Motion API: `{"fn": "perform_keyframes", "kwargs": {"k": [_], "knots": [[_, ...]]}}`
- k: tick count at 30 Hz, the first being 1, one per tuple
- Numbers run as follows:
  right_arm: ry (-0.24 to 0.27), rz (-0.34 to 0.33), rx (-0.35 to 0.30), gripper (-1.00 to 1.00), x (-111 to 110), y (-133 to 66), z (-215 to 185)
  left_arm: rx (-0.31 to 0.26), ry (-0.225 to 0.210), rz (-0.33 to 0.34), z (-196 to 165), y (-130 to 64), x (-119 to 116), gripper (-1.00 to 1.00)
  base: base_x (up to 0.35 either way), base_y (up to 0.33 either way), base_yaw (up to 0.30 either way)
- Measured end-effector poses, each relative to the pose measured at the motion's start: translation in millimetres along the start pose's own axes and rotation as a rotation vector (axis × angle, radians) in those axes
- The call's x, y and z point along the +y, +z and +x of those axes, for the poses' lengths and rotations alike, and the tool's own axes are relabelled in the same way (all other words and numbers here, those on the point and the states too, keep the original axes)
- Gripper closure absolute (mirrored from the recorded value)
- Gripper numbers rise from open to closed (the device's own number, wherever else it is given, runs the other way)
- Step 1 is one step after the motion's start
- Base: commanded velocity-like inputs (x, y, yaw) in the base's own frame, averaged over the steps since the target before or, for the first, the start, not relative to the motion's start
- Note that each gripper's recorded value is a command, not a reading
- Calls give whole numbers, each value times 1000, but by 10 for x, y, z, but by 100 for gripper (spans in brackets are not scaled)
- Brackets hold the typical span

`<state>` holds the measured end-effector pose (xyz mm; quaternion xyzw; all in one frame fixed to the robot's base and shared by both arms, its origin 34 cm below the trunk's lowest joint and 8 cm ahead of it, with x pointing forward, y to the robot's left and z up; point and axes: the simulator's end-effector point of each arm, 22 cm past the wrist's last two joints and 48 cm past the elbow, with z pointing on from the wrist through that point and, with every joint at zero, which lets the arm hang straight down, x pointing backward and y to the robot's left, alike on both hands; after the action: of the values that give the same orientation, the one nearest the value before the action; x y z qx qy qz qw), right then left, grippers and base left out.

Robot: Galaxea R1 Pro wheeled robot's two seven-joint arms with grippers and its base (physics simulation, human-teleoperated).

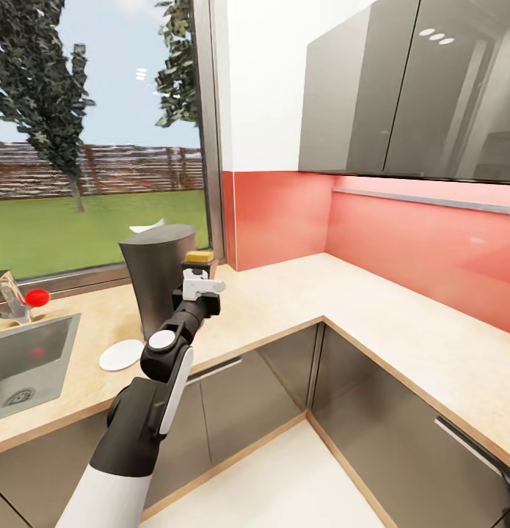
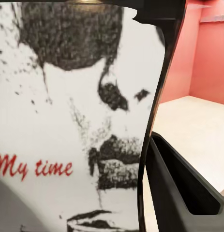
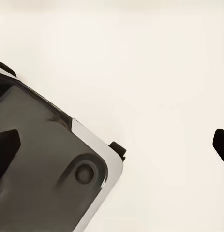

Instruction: Set up a coffee station on the kitchen countertop: keep the coffee maker on the countertop, move the bottle of coffee from the kitchen shelf to the counter next to the coffee maker, place a paper coffee filter on top of the coffee maker, put the saucer next to the coffee maker with the coffee cup on the saucer, and place the electric kettle next to the coffee maker.

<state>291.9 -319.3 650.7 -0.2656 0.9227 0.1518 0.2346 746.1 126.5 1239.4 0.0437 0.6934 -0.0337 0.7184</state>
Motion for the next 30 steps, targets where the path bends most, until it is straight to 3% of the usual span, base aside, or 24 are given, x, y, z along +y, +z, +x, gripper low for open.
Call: {"fn": "perform_keyframes", "kwargs": {"k": [30], "knots": [[-2, -1, 0, -100, 3, 0, 2, 36, 2, -7, 177, 48, 21, 100, 48, -18, 0]]}}
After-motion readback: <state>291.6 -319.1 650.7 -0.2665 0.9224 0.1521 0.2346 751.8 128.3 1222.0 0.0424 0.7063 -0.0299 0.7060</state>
